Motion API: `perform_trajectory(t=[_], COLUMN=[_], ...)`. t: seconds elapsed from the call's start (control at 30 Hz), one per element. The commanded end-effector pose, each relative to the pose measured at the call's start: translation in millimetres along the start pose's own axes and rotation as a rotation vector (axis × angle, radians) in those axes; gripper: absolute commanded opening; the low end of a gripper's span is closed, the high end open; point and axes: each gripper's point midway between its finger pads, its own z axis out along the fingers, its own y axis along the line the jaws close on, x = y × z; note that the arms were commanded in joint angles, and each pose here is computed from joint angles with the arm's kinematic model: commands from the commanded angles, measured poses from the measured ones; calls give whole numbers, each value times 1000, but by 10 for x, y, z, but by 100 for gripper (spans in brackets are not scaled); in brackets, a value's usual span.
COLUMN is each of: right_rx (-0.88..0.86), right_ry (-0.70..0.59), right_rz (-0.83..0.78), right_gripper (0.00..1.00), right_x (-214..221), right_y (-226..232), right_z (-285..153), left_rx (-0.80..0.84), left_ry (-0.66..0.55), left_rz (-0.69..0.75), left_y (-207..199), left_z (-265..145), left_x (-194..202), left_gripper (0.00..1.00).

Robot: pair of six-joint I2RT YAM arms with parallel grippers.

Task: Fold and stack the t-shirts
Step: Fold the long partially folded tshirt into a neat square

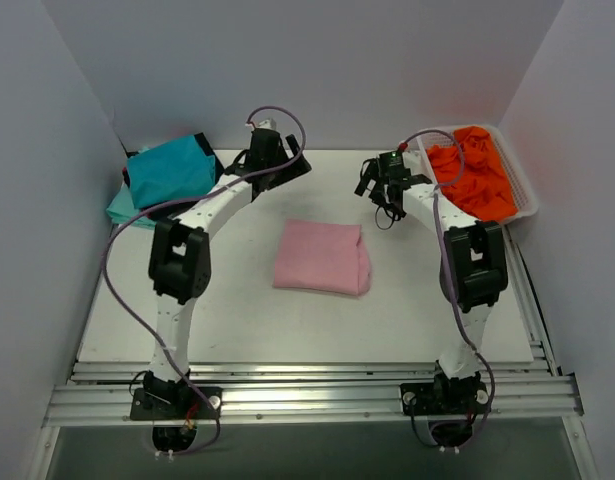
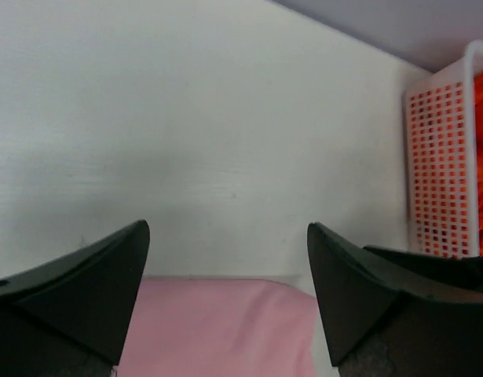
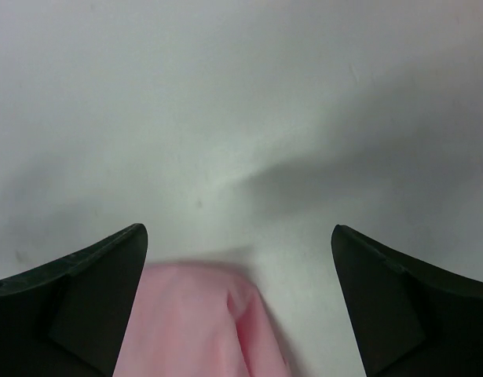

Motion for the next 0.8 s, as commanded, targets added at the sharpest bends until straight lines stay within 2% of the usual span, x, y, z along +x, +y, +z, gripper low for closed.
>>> perform_trajectory(t=[0.0, 0.1, 0.17, 0.23, 0.27, 0.3, 0.33, 0.4, 0.43, 0.5, 0.57, 0.77], right_rx=[56, -6, -13, -42, -38, -45, -56, -80, -86, -107, -136, -174], right_ry=[-29, -122, -125, -144, -119, -119, -119, -142, -149, -161, -162, -226], right_rz=[-71, -44, -37, -29, -38, -37, -40, -30, -19, -9, -10, -20], right_gripper=[100, 100, 100, 100, 100, 100, 100, 100, 100, 100, 100, 100], right_x=[-449, -629, -526, -515, -342, -294, -237, -156, -146, -138, -140, -200], right_y=[68, 143, 33, 13, -80, -112, -141, -231, -252, -270, -239, -308], right_z=[7, -279, -413, -573, -541, -577, -612, -747, -795, -939, -1098, -1568], left_rx=[104, 134, 126, 108, 122, 95, 25, 31, -16, 23, 9, 40], left_ry=[98, 16, -23, -29, -66, -64, 6, -26, 52, 59, 140, 243], left_rz=[33, 99, 106, 71, 65, 56, 38, 37, 25, 22, 24, 0], left_y=[-47, -207, -166, 30, -6, 104, 440, 497, 789, 805, 1005, 1059], left_z=[429, 183, -12, -314, -613, -711, -700, -980, -960, -1086, -1100, -1133], left_x=[-312, -617, -701, -703, -821, -767, -417, -331, 95, 257, 664, 1448], left_gripper=[92, 93, 94, 94, 94, 94, 94, 95, 95, 97, 97, 97])
